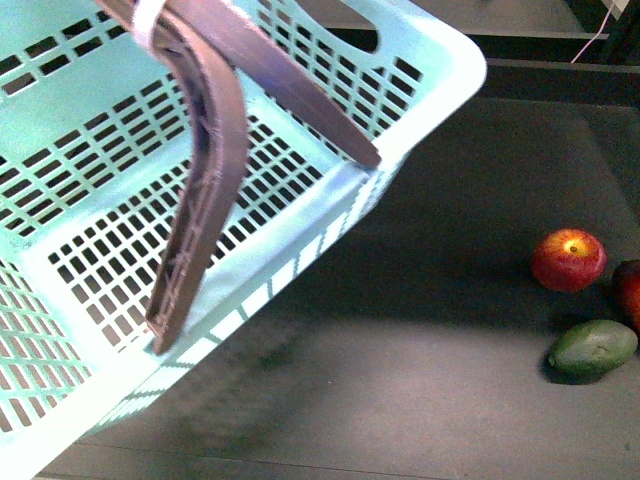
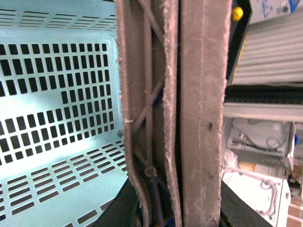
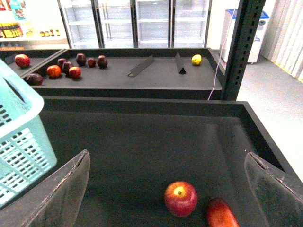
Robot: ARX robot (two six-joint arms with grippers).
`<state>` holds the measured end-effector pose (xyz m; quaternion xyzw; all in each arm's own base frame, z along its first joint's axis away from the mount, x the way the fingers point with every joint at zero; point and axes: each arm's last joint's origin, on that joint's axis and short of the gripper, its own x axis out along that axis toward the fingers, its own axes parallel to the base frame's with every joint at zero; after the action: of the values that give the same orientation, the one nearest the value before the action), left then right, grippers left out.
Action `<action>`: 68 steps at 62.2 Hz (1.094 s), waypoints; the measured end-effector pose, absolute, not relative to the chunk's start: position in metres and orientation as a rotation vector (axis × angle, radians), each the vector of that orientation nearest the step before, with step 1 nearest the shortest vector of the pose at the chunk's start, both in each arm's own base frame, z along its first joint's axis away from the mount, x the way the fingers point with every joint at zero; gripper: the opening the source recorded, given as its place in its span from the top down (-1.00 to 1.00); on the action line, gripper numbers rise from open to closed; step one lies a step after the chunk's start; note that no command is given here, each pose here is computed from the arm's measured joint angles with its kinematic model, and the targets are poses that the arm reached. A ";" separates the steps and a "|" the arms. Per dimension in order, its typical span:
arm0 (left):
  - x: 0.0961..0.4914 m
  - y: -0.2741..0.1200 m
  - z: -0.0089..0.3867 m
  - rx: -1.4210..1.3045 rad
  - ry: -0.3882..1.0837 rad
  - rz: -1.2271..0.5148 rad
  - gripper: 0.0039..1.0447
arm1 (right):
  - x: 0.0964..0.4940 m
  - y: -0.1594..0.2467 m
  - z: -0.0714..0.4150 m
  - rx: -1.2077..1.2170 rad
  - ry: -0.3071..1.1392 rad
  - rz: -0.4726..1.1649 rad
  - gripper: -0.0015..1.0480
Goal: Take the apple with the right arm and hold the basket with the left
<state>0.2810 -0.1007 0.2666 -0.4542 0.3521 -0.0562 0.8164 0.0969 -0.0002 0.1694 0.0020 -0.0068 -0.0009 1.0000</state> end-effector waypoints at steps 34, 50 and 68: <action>0.245 -0.182 0.290 -0.791 0.805 -0.406 0.65 | 0.097 0.000 0.169 0.004 -0.014 -0.002 -0.83; 0.245 -0.182 0.289 -0.781 0.795 -0.397 0.66 | 0.097 0.000 0.169 0.004 -0.014 -0.002 -0.83; 0.245 -0.182 0.290 -0.781 0.798 -0.403 0.66 | 0.097 0.000 0.169 0.004 -0.014 -0.002 -0.83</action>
<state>0.2453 -0.1817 0.2895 -0.3681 0.3762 -0.1897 0.8289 0.0969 -0.0002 0.1694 0.0020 -0.0068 -0.0009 1.0000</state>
